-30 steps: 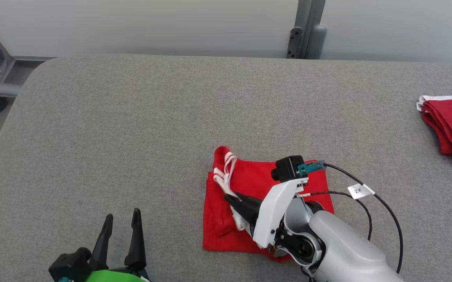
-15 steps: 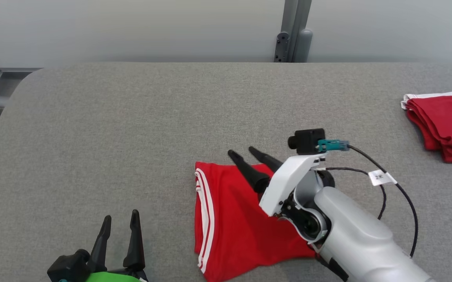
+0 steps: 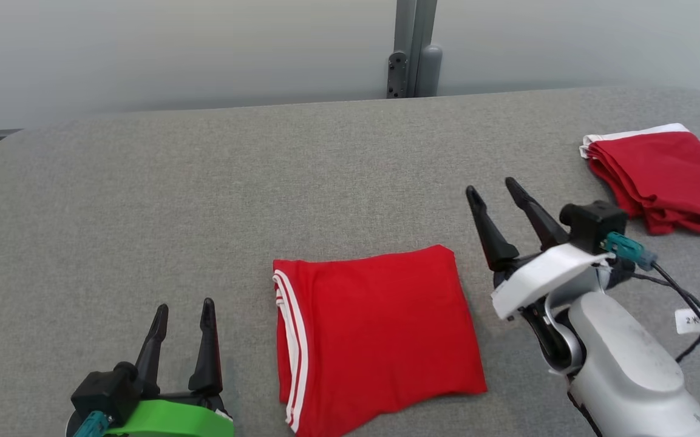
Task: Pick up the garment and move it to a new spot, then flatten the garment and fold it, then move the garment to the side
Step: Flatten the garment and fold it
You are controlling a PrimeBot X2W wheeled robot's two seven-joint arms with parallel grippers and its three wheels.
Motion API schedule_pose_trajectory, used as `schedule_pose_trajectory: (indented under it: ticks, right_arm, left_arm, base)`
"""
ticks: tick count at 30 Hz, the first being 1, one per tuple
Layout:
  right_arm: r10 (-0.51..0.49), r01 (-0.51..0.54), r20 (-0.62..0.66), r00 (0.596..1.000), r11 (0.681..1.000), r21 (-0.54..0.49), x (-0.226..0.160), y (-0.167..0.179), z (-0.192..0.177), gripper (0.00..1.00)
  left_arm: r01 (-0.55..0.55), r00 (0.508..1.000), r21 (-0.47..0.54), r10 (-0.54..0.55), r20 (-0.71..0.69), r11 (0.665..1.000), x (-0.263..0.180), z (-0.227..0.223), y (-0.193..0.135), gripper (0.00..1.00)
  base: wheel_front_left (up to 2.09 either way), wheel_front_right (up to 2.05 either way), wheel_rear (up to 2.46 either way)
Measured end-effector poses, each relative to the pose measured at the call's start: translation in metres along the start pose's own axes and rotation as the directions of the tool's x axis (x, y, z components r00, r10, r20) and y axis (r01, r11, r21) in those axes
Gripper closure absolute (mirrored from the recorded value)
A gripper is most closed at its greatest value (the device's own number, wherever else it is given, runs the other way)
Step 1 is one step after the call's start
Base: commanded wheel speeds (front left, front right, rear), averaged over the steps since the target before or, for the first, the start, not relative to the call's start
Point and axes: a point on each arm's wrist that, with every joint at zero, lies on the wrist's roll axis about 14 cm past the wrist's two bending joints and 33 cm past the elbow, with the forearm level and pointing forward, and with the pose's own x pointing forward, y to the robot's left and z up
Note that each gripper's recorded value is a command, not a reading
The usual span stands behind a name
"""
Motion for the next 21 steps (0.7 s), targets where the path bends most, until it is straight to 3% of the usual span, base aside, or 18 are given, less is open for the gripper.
schedule_pose_trajectory:
  ticks: [12,21]
  right_arm:
    - [-0.226,0.235,0.141,0.964,0.971,-0.051,-0.075,-0.033,0.020,0.00]
    - [-0.229,0.235,0.114,0.967,0.971,-0.047,-0.097,-0.020,0.007,0.00]
  left_arm:
    - [-0.006,1.000,0.009,0.006,0.007,1.000,-0.003,0.002,-0.003,0.00]
    - [-0.020,1.000,0.030,0.020,-0.001,0.999,-0.013,0.000,0.001,0.00]
  base:
    - [0.00,0.00,0.00]
    - [0.00,0.00,0.00]
